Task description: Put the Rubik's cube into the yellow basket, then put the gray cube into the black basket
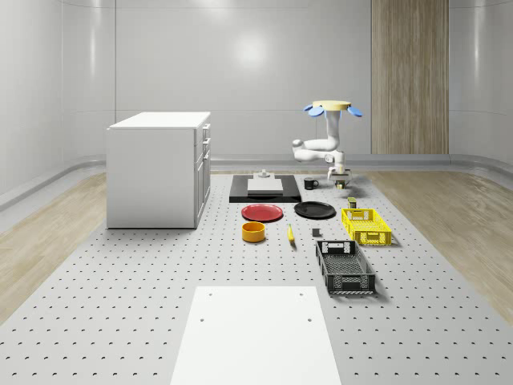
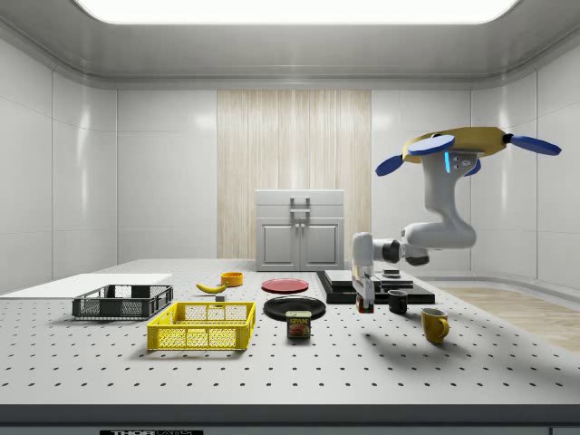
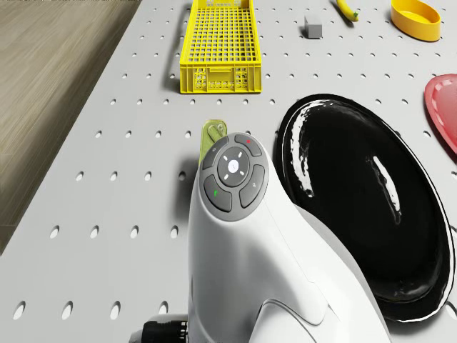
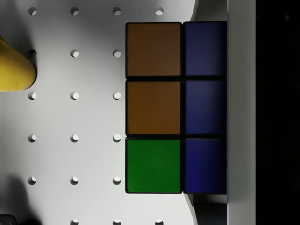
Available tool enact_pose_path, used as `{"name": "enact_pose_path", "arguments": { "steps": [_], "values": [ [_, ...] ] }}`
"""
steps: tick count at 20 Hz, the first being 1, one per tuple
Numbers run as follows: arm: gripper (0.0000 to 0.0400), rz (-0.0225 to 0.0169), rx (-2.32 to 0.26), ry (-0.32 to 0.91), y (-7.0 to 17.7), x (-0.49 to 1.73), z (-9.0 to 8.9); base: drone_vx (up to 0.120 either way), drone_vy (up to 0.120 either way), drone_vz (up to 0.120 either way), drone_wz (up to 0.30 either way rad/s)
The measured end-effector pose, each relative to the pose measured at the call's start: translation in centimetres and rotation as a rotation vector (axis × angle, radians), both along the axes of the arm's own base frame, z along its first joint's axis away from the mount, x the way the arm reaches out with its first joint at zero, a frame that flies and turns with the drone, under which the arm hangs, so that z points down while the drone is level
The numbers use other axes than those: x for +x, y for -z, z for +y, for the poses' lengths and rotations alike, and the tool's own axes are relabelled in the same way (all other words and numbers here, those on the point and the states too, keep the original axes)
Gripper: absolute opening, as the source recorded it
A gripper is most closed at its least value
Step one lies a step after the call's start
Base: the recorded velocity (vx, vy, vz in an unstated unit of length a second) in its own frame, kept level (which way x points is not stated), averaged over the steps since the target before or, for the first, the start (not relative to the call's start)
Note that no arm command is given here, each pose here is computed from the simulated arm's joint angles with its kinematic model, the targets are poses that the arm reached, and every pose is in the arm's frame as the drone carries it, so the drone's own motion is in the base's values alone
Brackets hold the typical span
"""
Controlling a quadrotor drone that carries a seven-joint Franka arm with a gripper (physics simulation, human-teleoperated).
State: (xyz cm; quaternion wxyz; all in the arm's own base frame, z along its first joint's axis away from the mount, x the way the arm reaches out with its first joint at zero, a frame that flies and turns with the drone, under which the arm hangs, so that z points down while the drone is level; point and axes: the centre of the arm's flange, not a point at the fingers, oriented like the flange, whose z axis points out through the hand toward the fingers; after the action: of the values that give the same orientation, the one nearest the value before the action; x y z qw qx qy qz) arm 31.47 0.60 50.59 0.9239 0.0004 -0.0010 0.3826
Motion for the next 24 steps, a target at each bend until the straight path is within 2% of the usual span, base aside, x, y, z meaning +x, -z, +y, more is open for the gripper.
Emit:
{"name": "enact_pose_path", "arguments": {
  "steps": [4, 10, 13, 24],
  "values": [
    [0.0325, 0.0000, 0.000, 0.000, 0.19, 0.00, 0.00, 0.020, 0.000, 0.120, 0.000],
    [0.0325, 0.0000, 0.000, 0.000, 0.29, 0.00, 0.00, 0.120, 0.000, 0.027, 0.000],
    [0.0325, 0.0000, 0.000, 0.000, 0.31, 0.00, 0.00, 0.120, 0.000, 0.107, 0.000],
    [0.0325, 0.0000, 0.000, 0.000, 0.32, 0.00, 0.00, 0.120, 0.000, 0.000, 0.000]
  ]
}}
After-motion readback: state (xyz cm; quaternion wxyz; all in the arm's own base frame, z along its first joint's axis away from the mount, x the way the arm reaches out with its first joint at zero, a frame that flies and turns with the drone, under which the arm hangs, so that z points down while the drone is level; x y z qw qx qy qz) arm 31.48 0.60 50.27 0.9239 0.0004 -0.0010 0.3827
